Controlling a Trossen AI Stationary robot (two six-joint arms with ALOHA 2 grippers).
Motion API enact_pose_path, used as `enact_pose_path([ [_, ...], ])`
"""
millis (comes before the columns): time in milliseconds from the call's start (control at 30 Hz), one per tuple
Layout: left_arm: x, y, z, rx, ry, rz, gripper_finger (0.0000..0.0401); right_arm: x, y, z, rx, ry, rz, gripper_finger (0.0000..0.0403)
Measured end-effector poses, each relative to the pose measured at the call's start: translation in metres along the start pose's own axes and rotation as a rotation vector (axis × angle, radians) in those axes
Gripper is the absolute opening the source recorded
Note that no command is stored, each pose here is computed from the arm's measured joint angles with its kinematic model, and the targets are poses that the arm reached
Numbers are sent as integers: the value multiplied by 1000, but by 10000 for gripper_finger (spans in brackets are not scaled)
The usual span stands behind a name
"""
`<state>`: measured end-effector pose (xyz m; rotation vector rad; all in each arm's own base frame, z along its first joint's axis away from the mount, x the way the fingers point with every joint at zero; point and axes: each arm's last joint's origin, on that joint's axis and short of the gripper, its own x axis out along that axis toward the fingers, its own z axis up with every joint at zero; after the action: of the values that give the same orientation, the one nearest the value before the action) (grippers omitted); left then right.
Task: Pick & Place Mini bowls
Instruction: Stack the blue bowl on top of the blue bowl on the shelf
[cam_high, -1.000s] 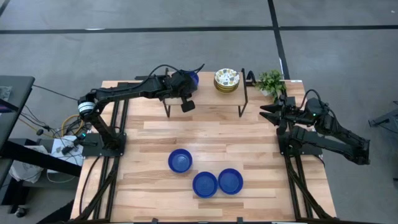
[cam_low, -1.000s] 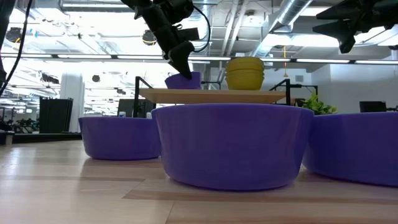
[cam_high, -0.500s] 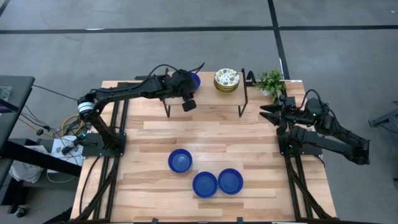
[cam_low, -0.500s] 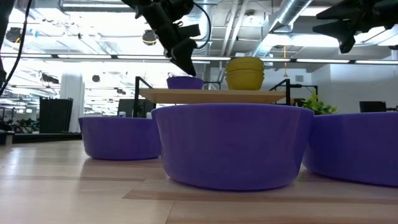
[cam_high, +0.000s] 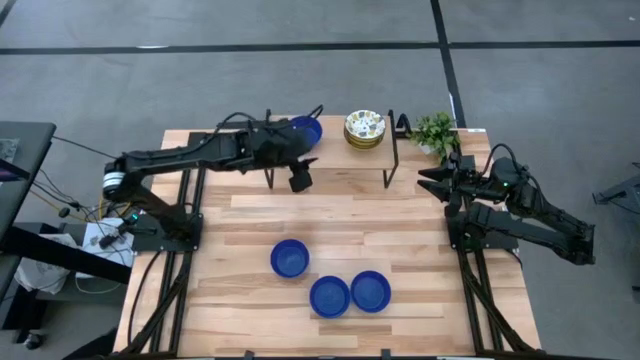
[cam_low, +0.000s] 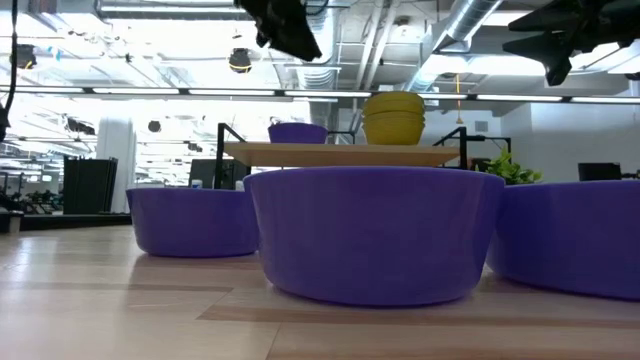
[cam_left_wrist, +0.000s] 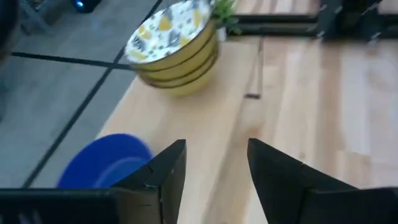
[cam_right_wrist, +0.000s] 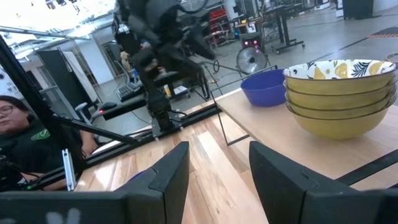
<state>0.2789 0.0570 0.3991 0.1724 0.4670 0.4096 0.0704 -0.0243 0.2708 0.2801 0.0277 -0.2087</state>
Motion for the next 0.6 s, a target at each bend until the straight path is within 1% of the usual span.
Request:
enact_pose_path([
  [67,-5,-8,2,-20,-15,-29,169,0,0,0,0,-1,-2,157],
  [233,-7,-34,3,17,-19,-111,163,0,0,0,0,-1,-3,153],
  [467,-2,-64,-2,75,25,-178,152,0,0,0,0,-1,-5,155],
  [600,-2,-77,-5,88,58,-212,147,0,0,0,0,-1,-4,157],
])
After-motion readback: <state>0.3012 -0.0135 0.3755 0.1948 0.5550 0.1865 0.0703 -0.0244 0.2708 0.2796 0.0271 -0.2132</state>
